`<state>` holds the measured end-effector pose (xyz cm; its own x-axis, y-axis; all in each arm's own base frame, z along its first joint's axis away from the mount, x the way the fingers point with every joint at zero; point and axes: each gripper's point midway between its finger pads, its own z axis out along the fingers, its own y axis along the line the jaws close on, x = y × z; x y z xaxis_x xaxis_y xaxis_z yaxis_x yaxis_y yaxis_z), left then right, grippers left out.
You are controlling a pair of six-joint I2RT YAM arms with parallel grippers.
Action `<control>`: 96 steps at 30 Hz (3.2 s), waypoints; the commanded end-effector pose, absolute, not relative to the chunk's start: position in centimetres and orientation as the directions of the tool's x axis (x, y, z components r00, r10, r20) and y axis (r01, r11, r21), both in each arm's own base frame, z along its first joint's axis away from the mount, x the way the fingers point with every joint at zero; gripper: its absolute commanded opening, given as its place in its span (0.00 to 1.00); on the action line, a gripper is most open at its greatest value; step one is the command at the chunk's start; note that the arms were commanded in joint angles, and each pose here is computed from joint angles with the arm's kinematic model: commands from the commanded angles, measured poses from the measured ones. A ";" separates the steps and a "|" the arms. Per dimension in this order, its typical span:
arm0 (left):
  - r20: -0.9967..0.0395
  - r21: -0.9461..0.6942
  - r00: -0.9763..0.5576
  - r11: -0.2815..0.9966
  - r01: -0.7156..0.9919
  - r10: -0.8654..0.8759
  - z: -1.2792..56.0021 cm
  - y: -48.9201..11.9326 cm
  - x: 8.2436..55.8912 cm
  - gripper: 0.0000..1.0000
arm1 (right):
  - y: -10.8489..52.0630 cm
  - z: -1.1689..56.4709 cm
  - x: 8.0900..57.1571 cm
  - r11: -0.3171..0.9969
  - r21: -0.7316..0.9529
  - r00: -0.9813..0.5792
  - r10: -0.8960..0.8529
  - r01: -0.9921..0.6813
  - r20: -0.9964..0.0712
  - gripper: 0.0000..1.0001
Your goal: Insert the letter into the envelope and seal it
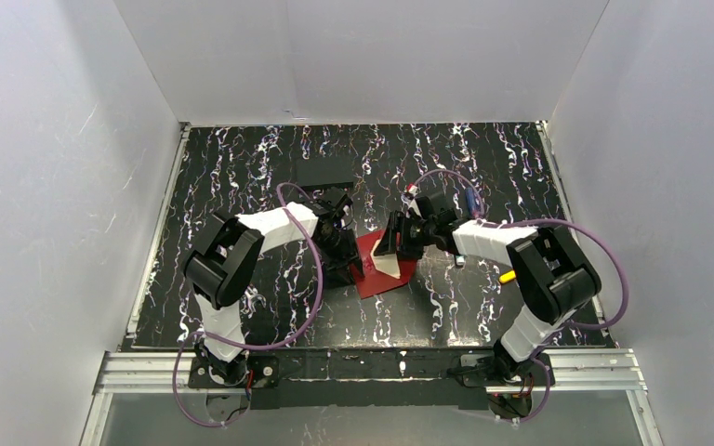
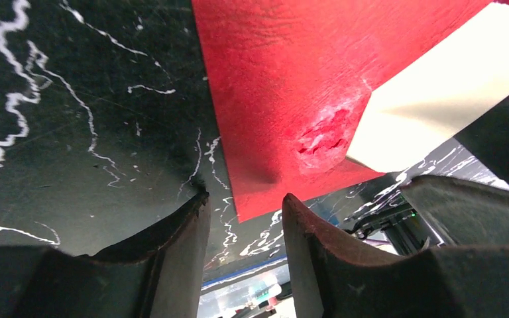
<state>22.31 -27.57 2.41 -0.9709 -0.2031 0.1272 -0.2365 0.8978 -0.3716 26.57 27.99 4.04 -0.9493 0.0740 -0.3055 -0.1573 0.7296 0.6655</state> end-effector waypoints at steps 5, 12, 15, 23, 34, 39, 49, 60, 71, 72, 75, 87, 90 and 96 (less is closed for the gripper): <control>0.059 -0.316 -0.978 0.926 -0.209 -0.201 2.6 -25.6 24.1 0.45 | 25.8 6.2 27.9 0.824 0.533 -0.918 0.041 -0.192 -0.394 0.76; 0.038 -0.339 -0.975 0.915 -0.218 -0.219 3.2 -25.2 25.6 0.46 | 26.0 5.9 28.7 0.834 0.517 -0.917 0.036 -0.192 -0.397 0.58; 0.039 -0.340 -0.975 0.914 -0.220 -0.220 3.1 -25.3 26.0 0.46 | 26.2 5.3 29.0 0.839 0.510 -0.921 0.028 -0.190 -0.388 0.53; 0.061 -0.320 -0.975 0.921 -0.222 -0.213 2.0 -25.6 26.6 0.47 | 25.7 4.0 29.4 0.864 0.471 -0.926 0.014 -0.178 -0.376 0.53; 0.091 -0.337 -0.978 0.919 -0.206 -0.186 1.3 -26.5 26.9 0.42 | 28.5 4.1 27.9 0.758 0.618 -0.949 -0.002 -0.208 -0.317 0.33; 0.095 -0.353 -0.980 0.914 -0.200 -0.177 1.3 -26.8 27.0 0.42 | 29.3 3.9 27.9 0.733 0.645 -0.952 -0.007 -0.214 -0.307 0.33; 0.090 -0.342 -0.986 0.925 -0.163 -0.141 0.8 -26.5 26.9 0.42 | 30.6 3.1 28.4 0.710 0.655 -0.942 -0.037 -0.259 -0.332 0.33; 0.055 -0.338 -0.990 0.931 -0.140 -0.128 1.5 -26.5 27.7 0.43 | 31.1 4.2 28.4 0.719 0.643 -0.941 -0.046 -0.264 -0.335 0.35; -0.056 -0.355 -0.990 0.930 -0.099 -0.127 5.0 -25.6 28.5 0.54 | 25.4 12.0 31.8 0.866 0.447 -0.859 0.041 -0.224 -0.511 0.56; -0.062 -0.351 -0.990 0.931 -0.098 -0.127 5.1 -25.4 28.3 0.55 | 24.3 12.3 31.9 0.886 0.416 -0.849 0.048 -0.207 -0.526 0.58; -0.082 -0.343 -0.988 0.934 -0.097 -0.133 5.7 -24.7 27.9 0.56 | 21.2 12.5 31.8 0.939 0.308 -0.829 0.047 -0.154 -0.557 0.65; 0.025 -0.366 -0.985 0.915 -0.168 -0.171 3.4 -24.6 25.0 0.51 | 20.2 7.3 25.1 0.931 0.336 -0.926 -0.003 -0.141 -0.378 0.63; 0.053 -0.369 -0.982 0.911 -0.186 -0.179 3.0 -25.0 25.1 0.51 | 20.7 6.8 24.6 0.915 0.383 -0.929 0.029 -0.123 -0.368 0.63; 0.076 -0.375 -0.982 0.908 -0.188 -0.172 2.6 -25.7 25.6 0.51 | 22.9 5.4 24.9 0.854 0.508 -0.925 0.095 -0.114 -0.367 0.59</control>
<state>25.26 -25.18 2.68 -0.9835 -0.1731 0.0533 -0.1805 0.9122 -0.3679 23.54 20.61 4.57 -0.9464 0.0240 -0.3221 -0.1100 0.9137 0.3913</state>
